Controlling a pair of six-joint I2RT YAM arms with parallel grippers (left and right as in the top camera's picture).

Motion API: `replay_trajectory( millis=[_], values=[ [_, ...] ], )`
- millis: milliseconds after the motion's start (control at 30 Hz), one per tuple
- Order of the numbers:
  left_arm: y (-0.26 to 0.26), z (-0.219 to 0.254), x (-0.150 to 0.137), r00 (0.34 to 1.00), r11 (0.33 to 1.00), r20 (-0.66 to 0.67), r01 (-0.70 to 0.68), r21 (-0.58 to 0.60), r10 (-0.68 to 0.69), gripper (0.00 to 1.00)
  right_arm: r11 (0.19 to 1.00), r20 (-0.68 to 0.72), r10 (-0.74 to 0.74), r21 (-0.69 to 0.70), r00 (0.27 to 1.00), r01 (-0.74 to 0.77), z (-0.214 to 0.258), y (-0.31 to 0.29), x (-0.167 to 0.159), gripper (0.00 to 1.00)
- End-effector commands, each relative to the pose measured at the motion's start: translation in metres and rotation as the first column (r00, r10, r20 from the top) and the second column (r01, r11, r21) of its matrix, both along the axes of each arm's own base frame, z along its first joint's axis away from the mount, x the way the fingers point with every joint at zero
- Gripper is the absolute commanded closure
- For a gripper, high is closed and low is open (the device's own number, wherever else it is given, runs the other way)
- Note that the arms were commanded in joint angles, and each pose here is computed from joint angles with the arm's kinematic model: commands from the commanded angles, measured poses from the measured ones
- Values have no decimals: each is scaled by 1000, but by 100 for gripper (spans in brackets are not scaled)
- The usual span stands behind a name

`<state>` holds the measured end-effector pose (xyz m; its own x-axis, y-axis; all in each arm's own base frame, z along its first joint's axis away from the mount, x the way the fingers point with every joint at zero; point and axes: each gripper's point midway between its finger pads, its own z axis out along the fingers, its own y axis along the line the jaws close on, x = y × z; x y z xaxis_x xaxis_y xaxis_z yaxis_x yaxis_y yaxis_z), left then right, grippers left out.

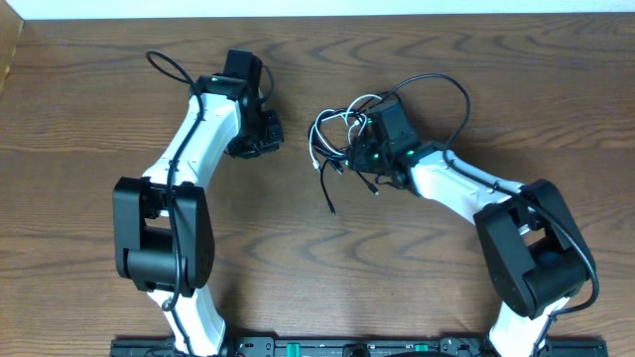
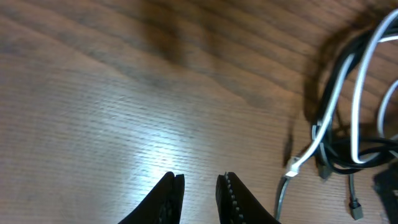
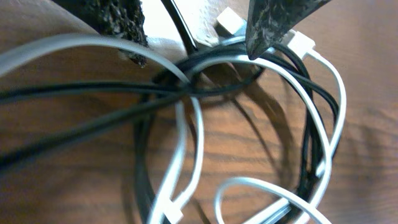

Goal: Untangle cables
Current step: 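Grasp the cable bundle with the right gripper and lift it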

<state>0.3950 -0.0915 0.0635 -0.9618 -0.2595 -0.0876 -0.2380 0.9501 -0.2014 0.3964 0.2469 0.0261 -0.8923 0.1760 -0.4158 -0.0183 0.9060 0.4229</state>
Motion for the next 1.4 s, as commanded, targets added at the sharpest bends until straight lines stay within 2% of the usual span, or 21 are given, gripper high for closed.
replay_trajectory(
  millis=[0,200,333,367,500,567,733,1000,1033,1067,1200,1300,1367],
  values=[
    [-2,-5,-2,1000,1000,-10,16,10,-16,76,988,73,-112,-102,991,119,-6,-10,8,49],
    [0,-6,-1,1000,999,-4,15,29,-15,75,950,97,-276,-123,956,287,-20,-18,12,46],
    [7,-7,1,1000,998,3,8,68,-9,75,938,65,-318,-123,946,324,-43,-19,11,54],
    [7,-7,1,1000,998,4,8,68,-9,75,937,51,-321,-127,946,325,-49,-19,9,57],
    [7,-6,3,1000,998,14,8,68,-9,71,954,-58,-276,-140,959,266,-70,-13,-11,89],
    [11,-6,4,1000,996,19,3,93,-5,70,964,-146,-244,-147,959,223,-79,-10,-29,99],
    [15,-7,4,1000,993,22,-1,116,-1,69,973,-297,-182,-190,937,128,-91,-4,-74,99],
    [16,-7,4,999,992,19,24,122,-27,68,977,-305,-54,-215,951,-13,-93,24,-104,99],
    [16,-7,3,999,992,19,24,122,-27,54,976,-301,-33,-217,953,-35,-93,27,-106,99],
    [16,-7,3,1000,992,16,25,123,-27,31,975,-298,-15,-218,954,-52,-92,29,-108,99],
    [27,-8,-4,999,983,-11,36,182,-35,33,958,-275,96,-235,957,-163,-90,33,-110,99],
    [32,-8,-6,999,977,-17,34,211,-31,34,935,-248,221,-220,943,-277,-69,41,-105,98],
    [33,-8,-5,999,977,-16,30,210,-28,34,923,-230,261,-226,937,-313,-46,41,-99,94]
  ],
)
